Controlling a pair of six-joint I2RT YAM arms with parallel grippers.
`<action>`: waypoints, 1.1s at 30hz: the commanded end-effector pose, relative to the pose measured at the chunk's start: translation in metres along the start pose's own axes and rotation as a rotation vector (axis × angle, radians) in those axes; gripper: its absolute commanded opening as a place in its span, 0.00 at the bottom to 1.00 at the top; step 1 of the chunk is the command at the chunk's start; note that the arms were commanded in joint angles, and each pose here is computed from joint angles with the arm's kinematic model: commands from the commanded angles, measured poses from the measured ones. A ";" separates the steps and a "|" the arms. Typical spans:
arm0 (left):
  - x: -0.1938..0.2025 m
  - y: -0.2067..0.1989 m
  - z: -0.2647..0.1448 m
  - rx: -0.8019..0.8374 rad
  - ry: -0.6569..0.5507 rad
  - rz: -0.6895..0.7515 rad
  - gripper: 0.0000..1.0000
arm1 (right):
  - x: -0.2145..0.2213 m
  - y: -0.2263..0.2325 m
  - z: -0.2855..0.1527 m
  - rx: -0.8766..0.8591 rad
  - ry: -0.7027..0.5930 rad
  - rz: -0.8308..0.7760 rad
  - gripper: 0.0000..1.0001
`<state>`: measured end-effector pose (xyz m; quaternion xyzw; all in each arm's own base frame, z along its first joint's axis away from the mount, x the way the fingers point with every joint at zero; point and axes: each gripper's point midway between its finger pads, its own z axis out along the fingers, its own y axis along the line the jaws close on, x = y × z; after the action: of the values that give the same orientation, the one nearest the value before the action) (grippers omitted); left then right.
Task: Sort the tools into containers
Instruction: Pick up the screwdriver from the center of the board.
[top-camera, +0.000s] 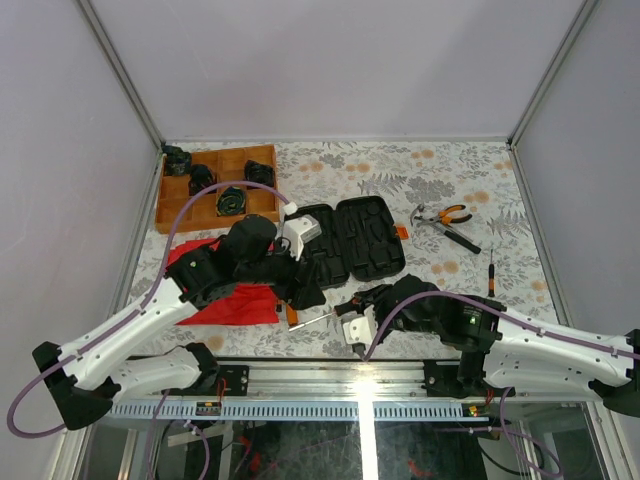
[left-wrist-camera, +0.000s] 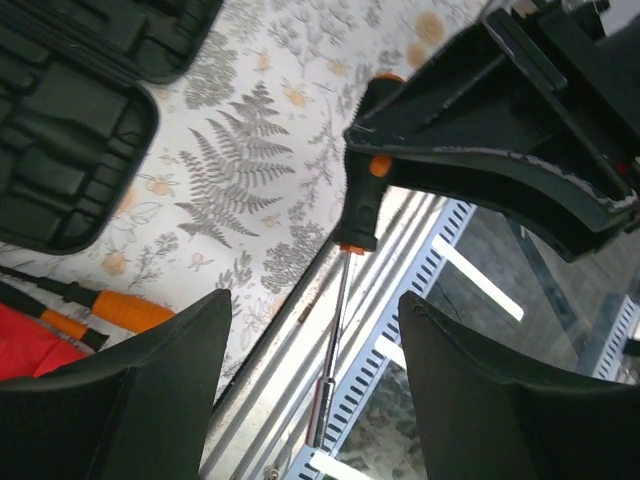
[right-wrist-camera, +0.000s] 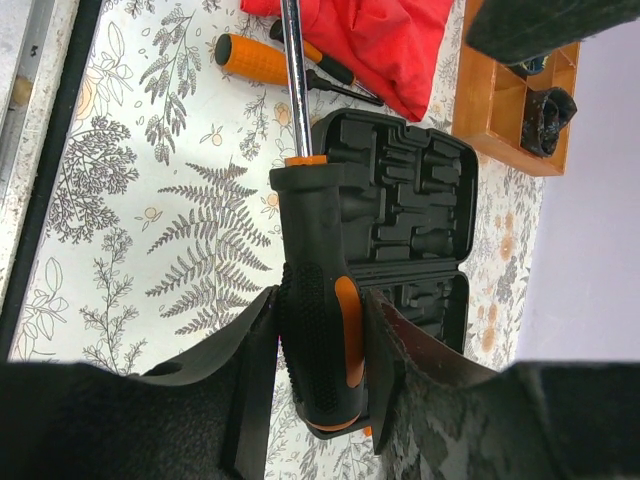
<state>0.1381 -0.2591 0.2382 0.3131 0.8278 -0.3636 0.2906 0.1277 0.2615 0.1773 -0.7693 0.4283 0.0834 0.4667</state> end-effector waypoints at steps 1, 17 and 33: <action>0.001 -0.024 -0.002 0.154 0.027 0.063 0.65 | -0.016 -0.027 -0.008 0.077 -0.031 -0.049 0.00; 0.032 -0.004 0.015 0.065 0.141 -0.064 0.52 | -0.028 -0.052 -0.010 0.094 -0.005 -0.093 0.00; 0.045 -0.014 0.025 0.108 0.171 -0.065 0.11 | -0.036 -0.061 -0.004 0.057 0.021 -0.099 0.01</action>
<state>0.1074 -0.2691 0.1951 0.3320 0.8457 -0.3758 0.1825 0.1438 0.2805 0.2120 -0.7905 0.4048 0.0451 0.4574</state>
